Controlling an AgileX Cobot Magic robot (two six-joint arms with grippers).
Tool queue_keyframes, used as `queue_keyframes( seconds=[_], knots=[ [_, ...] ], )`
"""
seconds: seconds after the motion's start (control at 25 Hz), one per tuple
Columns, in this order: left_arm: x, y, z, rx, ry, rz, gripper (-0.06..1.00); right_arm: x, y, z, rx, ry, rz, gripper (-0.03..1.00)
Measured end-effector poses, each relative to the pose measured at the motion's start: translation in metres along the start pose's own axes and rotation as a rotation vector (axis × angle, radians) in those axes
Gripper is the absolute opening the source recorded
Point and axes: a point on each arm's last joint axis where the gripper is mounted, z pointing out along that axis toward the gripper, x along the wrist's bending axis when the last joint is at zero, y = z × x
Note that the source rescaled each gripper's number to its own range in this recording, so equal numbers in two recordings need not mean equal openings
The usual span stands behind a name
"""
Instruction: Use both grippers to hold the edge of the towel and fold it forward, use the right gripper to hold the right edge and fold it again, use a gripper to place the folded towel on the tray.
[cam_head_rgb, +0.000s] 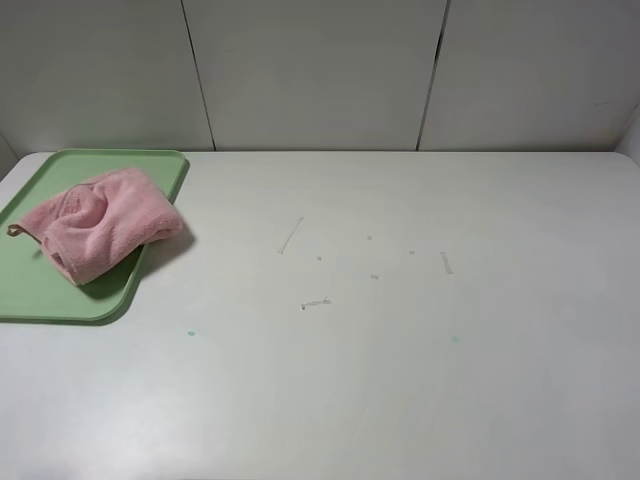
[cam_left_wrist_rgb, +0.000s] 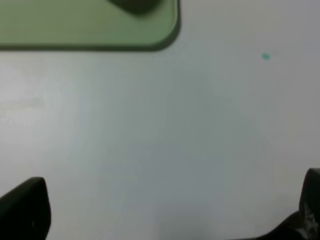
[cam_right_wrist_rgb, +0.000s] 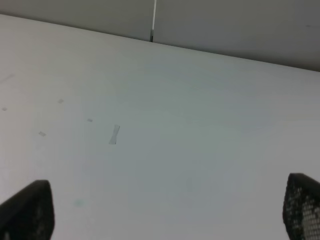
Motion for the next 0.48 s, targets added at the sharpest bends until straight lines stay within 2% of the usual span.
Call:
queue_keyframes(
  seconds=[0.12, 0.28, 0.48],
  knots=[
    [-0.002, -0.007, -0.008, -0.073, 0.005, 0.007, 1.0, 0.0, 0.0, 0.0, 0.0, 0.0, 0.0, 1.0],
    [-0.005, -0.023, -0.022, -0.223, 0.014, 0.024, 1.0, 0.0, 0.0, 0.0, 0.0, 0.0, 0.0, 1.0],
    [-0.012, -0.041, -0.036, -0.387, -0.016, 0.095, 1.0, 0.0, 0.0, 0.0, 0.0, 0.0, 0.0, 1.0]
  ],
)
